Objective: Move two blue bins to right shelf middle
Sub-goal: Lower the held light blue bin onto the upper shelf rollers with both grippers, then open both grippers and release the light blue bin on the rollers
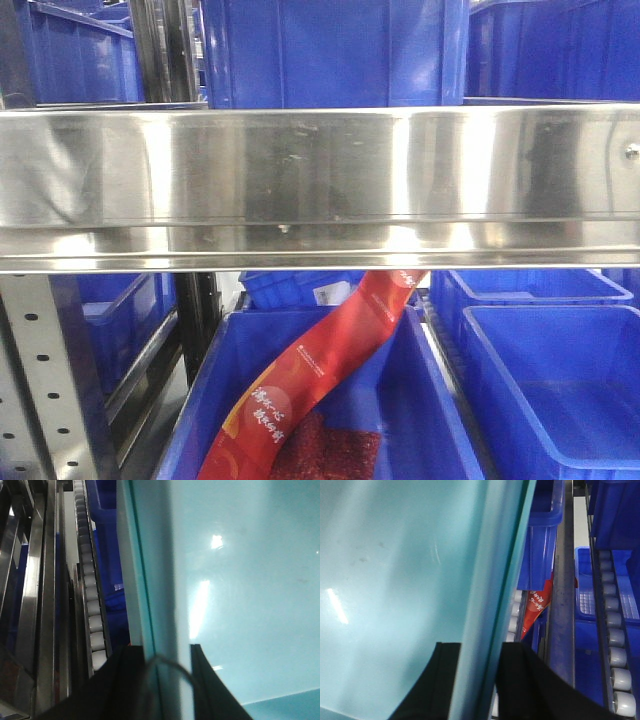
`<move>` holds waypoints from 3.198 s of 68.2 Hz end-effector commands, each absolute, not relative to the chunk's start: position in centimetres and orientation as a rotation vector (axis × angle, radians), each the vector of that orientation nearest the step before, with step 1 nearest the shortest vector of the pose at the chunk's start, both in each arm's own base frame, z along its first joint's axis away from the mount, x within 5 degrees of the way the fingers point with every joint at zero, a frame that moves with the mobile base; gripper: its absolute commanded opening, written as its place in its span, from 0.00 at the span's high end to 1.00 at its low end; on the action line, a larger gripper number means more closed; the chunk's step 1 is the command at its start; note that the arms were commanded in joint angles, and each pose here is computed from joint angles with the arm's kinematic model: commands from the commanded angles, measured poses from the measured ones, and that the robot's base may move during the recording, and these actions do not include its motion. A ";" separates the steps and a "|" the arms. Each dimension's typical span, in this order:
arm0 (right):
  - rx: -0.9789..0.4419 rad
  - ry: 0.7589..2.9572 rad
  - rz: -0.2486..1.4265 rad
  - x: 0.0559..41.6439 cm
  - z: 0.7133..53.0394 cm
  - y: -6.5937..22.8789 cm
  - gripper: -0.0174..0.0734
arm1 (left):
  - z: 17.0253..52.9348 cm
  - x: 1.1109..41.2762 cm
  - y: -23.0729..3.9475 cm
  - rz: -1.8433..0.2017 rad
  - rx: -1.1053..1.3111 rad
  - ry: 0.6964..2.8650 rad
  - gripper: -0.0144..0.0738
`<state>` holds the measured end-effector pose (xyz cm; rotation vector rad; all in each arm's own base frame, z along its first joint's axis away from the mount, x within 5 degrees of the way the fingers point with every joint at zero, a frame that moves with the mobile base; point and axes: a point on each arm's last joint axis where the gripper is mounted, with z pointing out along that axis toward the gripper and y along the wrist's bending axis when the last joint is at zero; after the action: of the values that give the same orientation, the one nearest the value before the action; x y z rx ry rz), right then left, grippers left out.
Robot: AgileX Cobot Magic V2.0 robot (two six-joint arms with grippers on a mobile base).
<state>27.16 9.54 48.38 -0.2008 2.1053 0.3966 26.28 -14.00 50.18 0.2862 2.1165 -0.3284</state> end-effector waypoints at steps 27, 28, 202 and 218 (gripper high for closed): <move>-0.189 2.023 0.379 27.1 49.5 9.2 0.98 | 52.2 25.6 -13.6 -0.370 0.276 1.983 0.96; -0.189 2.023 0.379 27.1 49.5 9.2 0.98 | 52.2 25.6 -13.6 -0.370 0.276 1.983 0.96; -0.232 2.209 0.124 23.1 46.1 6.5 0.98 | 48.8 18.8 -8.3 -0.151 0.263 2.130 0.96; -0.248 2.193 0.130 19.4 40.2 5.4 0.99 | 43.4 13.9 -5.9 -0.233 0.270 1.974 0.96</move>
<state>20.45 5.98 41.73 -0.2495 2.2425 0.1412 15.27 -6.49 44.84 0.2652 2.0508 -0.1958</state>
